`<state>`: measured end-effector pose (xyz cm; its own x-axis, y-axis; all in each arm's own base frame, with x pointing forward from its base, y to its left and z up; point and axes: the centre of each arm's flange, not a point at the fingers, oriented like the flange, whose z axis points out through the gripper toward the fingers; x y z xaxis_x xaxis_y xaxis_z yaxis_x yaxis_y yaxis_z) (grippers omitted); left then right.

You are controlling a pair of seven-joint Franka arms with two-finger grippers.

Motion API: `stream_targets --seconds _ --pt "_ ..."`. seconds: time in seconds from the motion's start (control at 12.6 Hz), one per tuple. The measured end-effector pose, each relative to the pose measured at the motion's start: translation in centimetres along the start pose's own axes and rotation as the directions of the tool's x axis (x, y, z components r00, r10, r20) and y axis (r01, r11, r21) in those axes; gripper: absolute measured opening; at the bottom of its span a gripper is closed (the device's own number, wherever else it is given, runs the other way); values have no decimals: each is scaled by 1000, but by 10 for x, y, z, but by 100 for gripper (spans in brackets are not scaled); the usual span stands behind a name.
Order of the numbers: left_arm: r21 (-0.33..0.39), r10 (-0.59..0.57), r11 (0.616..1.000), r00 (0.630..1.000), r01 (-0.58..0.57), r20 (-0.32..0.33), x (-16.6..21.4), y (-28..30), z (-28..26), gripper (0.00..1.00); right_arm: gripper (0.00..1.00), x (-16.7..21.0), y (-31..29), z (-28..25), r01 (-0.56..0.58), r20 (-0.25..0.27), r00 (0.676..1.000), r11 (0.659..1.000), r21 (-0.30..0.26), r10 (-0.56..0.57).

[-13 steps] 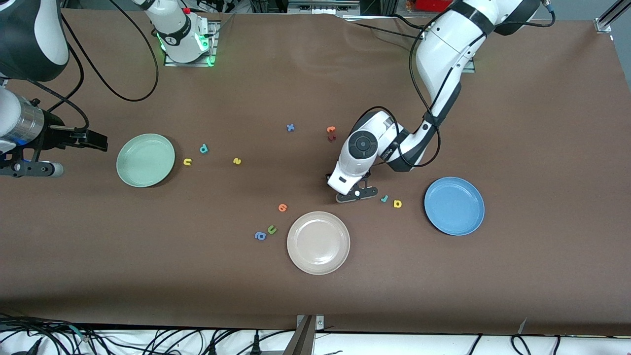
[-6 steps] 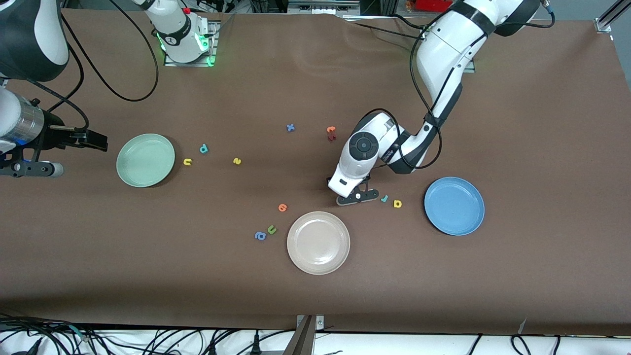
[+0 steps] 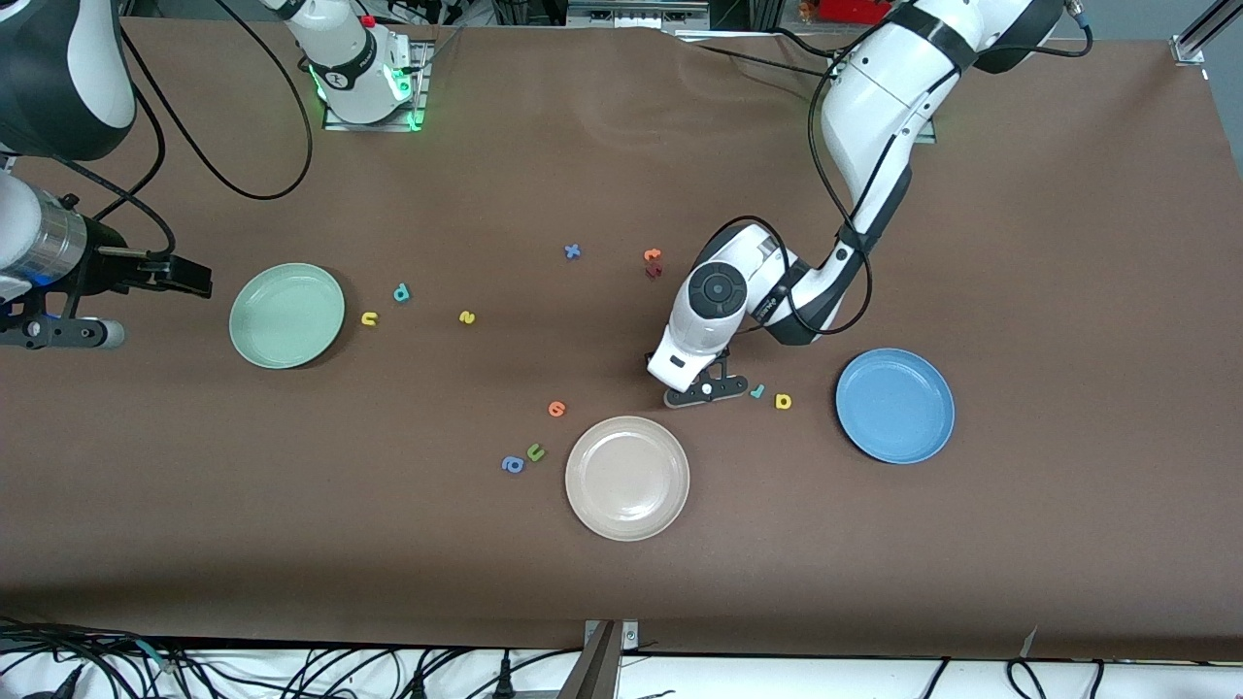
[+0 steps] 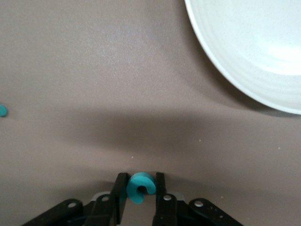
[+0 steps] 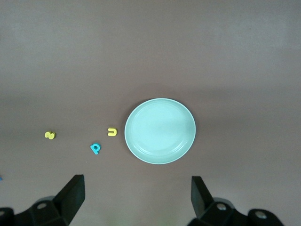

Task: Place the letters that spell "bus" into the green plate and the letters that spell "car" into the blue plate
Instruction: 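Drop the teal c in the blue plate while the right gripper reaches out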

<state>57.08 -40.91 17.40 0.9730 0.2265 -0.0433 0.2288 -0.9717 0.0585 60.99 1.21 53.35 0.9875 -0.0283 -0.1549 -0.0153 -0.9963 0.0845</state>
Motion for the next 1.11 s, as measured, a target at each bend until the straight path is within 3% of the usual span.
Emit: stream_targets --seconds 0.4,0.71,1.11 --pt "0 -1 1000 1000 1 -2 1 0 -1 28 100 0 0 0 0 0 1000 1000 0 0" --pt "38 -7 999 1000 7 10 13 -3 -25 28 100 0 -1 0 0 0 1000 1000 0 0" --pt "118 103 987 993 -109 62 34 -36 -68 28 100 4 -7 16 12 31 999 1000 -2 -12"
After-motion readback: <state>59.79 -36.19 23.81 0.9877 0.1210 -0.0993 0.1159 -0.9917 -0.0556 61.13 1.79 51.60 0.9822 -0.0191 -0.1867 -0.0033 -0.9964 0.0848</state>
